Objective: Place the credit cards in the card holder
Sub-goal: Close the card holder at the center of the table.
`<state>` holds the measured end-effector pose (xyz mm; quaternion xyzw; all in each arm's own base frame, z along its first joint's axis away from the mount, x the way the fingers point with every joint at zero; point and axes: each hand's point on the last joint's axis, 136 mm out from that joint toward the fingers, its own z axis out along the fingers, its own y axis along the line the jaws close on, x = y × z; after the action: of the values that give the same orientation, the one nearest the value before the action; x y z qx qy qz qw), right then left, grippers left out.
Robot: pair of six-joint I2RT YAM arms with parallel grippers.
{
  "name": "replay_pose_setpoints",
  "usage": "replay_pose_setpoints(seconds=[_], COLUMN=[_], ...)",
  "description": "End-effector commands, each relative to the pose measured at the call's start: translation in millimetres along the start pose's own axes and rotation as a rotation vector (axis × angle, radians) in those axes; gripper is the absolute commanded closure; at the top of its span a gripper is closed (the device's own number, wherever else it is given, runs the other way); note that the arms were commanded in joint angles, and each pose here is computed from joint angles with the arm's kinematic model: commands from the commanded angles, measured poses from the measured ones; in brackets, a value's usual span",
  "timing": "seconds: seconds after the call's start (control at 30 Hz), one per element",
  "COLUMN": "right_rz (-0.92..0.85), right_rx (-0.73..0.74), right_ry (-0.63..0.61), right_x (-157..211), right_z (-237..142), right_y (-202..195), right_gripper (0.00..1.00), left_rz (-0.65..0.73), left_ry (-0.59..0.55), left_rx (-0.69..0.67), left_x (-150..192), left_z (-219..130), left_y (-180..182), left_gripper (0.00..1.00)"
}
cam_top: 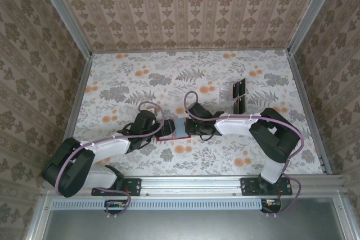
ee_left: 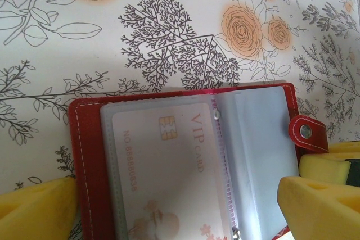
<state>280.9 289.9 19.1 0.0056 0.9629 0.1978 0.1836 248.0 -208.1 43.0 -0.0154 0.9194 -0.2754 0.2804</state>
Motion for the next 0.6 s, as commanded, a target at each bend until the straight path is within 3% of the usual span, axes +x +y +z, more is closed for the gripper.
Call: replay_pose_setpoints(seconds=[0.0,0.17,0.37,0.57], right_rz=[-0.004,-0.002,0.001,0.000], right_rx=[0.000,-0.003,-0.003,-0.002], right_ry=[0.066,0.077,0.086,0.089], right_x=[22,25,28,29], right_z=[11,16,22,24], right_y=[-2,-1,-1,-1], right_gripper=[0.78,0.80,0.84,0.84], left_rz=[0.011,-0.009,0.037,0.058], left_ry=[0.006,-0.047,-0.161,-0.152], left_rx=[0.013,0.116,0.229,0.287], left_x=[3,-10,-31,-24], left_z=[2,-7,-37,-28], left_y=[0,-26,-81,-115], left_gripper=[0.00,0.00,0.00,0.00])
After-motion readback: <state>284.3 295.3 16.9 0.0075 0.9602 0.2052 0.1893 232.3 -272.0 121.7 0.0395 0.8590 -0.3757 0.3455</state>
